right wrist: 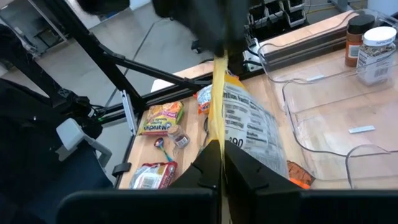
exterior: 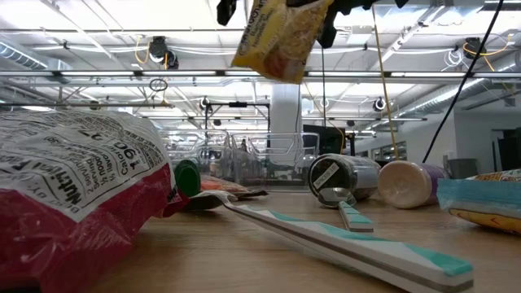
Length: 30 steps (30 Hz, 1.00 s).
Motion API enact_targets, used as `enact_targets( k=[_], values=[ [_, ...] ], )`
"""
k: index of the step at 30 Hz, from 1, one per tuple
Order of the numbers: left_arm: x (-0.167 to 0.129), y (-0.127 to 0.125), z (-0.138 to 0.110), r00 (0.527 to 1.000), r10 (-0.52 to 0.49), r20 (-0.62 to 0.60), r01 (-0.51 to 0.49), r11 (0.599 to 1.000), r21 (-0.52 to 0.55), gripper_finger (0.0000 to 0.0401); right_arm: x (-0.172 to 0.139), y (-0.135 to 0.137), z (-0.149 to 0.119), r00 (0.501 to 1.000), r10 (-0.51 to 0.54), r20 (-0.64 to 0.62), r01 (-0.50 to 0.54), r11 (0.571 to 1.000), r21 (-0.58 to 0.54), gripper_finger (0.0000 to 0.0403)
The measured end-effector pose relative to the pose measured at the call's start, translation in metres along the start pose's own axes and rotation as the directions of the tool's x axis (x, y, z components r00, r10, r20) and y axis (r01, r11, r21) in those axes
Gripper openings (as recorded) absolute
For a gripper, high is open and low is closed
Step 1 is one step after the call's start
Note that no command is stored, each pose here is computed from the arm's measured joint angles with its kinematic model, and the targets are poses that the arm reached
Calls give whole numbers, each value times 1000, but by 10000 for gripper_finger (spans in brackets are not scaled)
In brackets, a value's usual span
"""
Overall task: Pick & Place Food Item
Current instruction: Put the yellow noodle pack into the right transparent bin
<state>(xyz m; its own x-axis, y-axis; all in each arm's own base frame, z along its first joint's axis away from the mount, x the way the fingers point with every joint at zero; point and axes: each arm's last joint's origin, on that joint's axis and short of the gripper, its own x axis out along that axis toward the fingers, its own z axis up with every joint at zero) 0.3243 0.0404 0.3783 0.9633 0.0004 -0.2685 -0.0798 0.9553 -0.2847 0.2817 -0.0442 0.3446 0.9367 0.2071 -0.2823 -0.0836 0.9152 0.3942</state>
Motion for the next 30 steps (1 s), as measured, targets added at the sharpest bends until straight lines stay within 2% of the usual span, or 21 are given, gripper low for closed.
enact_targets(
  k=[5, 10, 15, 21, 30],
  values=[
    [-2, 8, 8, 998, -8, 62, 9, 1000, -7, 76, -2, -5, 2, 1000, -14, 10, 14, 1000, 1, 0],
    [-5, 17, 16, 990, -104, 96, 105, 994, -3, 137, -10, -14, 6, 1000, -9, 17, 8, 1000, 14, 0],
    [-19, 27, 28, 980, -136, 144, 142, 989, -30, 181, -22, -19, 14, 997, -46, -65, 48, 999, 20, 0],
    [-40, 31, 38, 968, -188, 168, 192, 981, -9, 197, -35, -24, 34, 984, -106, -142, 103, 994, -27, 0],
    [-62, 27, 46, 952, -235, 197, 233, 972, 34, 198, -43, -55, 79, 976, -189, -106, 182, 980, -77, 0]
  ],
)
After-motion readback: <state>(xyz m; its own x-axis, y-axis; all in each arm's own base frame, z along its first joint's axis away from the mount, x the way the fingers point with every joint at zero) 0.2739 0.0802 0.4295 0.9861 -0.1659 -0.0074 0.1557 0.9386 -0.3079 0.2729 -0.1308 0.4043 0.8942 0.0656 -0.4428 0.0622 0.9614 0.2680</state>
